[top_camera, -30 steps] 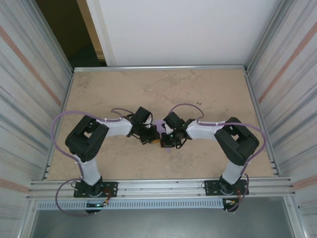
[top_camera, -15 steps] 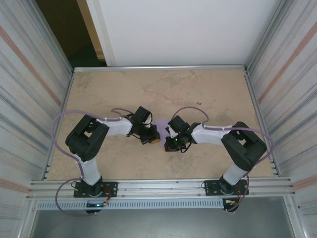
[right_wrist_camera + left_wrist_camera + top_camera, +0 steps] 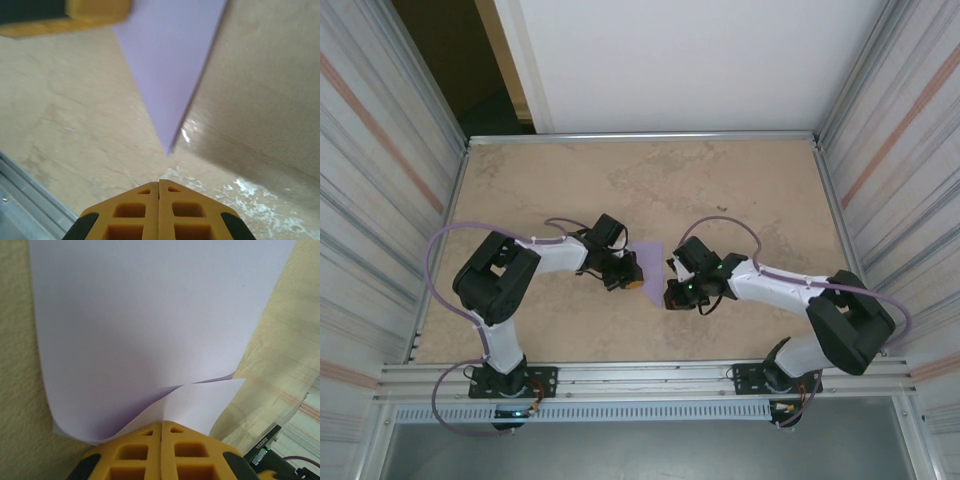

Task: Fold a paper plane with a square sheet of paper (pick it up from the middle)
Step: Third fold the triangle at the center of the table.

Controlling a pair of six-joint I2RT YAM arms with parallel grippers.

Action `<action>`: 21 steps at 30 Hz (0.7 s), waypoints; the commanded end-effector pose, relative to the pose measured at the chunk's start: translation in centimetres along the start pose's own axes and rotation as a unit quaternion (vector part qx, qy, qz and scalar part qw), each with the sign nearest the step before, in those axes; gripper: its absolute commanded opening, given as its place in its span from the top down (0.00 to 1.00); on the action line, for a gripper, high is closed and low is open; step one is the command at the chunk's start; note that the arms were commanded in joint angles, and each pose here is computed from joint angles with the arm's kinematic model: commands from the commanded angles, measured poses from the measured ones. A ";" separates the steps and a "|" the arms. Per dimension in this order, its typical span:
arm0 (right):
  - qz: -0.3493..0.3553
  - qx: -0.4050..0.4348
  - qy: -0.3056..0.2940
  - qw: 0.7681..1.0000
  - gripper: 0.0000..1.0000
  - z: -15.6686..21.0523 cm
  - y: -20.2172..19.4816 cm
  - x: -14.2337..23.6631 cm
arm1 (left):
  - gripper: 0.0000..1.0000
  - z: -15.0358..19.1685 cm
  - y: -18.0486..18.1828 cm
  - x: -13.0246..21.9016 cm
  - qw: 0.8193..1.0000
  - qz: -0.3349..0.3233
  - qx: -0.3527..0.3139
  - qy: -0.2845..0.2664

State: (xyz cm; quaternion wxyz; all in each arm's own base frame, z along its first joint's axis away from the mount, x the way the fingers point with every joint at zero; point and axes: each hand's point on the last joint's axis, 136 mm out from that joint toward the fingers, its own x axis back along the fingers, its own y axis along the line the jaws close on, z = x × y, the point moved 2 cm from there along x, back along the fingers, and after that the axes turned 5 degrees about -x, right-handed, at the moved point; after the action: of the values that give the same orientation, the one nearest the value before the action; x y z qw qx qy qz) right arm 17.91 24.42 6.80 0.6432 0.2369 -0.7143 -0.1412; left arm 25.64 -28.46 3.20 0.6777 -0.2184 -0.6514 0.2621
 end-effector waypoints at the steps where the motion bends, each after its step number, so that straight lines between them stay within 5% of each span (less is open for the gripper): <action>1: -0.017 0.000 -0.032 0.999 0.97 -2.1 1.6 0.5 | 0.94 0.5 4.1 -0.6 0.996 -0.079 0.033 0.008; 12: -0.019 -0.030 -0.022 0.999 1.00 -5.3 2.3 -3.8 | 0.93 -0.1 2.3 -0.6 0.998 -0.053 0.014 0.008; 21: 0.012 -0.052 0.008 0.999 1.00 -3.9 -0.2 -5.6 | 0.94 -0.7 0.4 0.5 0.999 -0.031 -0.011 -0.006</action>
State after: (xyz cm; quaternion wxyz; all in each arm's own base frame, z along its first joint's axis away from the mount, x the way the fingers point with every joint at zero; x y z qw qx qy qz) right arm 22.41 28.12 3.45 0.6488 0.2144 -0.7113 -0.1647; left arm 25.91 -28.54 3.41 0.6799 -0.2183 -0.6532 0.2518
